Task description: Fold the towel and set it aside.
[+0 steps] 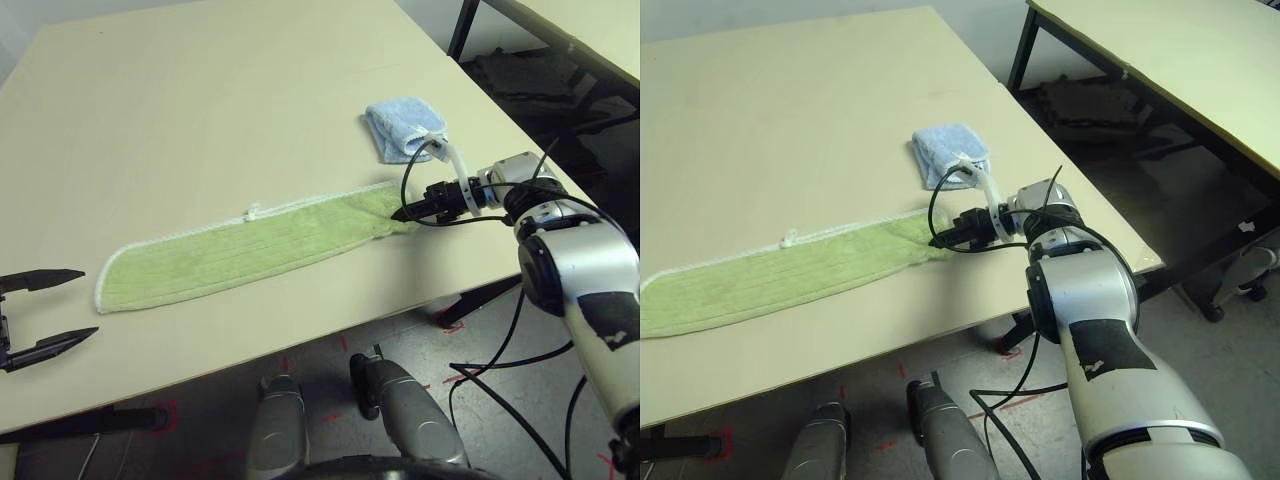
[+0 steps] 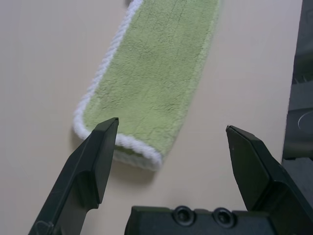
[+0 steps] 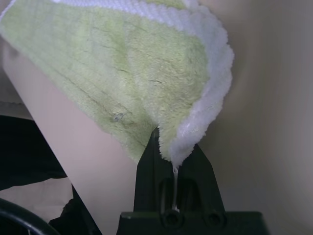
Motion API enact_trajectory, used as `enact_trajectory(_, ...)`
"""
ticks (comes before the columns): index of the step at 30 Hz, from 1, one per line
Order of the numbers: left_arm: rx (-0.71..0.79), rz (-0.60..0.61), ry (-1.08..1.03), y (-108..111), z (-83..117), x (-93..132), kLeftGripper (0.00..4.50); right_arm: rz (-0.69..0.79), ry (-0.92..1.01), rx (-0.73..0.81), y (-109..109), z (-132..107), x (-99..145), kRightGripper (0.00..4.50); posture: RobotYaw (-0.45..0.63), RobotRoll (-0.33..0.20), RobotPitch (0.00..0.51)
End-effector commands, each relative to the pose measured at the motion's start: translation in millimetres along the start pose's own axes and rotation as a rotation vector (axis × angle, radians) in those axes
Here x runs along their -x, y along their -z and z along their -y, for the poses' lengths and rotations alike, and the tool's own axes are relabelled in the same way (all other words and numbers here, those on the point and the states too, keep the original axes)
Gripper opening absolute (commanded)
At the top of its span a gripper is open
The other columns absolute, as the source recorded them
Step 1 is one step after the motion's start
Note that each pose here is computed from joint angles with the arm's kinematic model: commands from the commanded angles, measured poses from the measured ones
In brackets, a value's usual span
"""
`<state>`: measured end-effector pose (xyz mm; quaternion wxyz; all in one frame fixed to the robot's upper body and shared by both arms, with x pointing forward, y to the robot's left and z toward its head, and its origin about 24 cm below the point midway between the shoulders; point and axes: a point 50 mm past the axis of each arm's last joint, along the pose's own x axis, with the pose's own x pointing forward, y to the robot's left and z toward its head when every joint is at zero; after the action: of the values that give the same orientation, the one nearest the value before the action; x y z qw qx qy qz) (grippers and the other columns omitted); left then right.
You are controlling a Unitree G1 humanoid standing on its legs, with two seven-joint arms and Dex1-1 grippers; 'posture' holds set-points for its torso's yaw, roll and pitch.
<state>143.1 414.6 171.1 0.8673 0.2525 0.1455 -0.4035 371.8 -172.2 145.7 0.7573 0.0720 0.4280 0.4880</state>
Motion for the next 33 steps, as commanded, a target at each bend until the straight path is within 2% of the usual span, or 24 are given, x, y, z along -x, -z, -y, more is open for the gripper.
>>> enact_trajectory(1, 0.017, -0.001, 0.021, 3.7, 4.0, -2.9, 4.50, 0.001, 0.042, -0.012, 0.5, 2.9, 6.6, 0.03, -0.02, 0.000, 0.188)
enact_trajectory(13, 0.021, -0.007, 0.028, 5.3, 6.2, -3.7, 4.50, 0.055, 0.142, -0.022, 3.6, 12.8, 26.8, 0.03, -0.03, 0.000, 0.186)
enact_trajectory(25, 0.022, 0.064, -0.025, -5.8, -8.3, -2.7, 4.50, 0.012, 0.215, 0.017, 6.0, 17.7, 41.5, 0.03, -0.03, 0.000, 0.182)
enact_trajectory(33, 0.024, 0.054, -0.022, -4.3, -6.2, -2.3, 4.50, 0.012, 0.255, 0.031, 4.8, 19.1, 50.9, 0.03, -0.03, 0.000, 0.175)
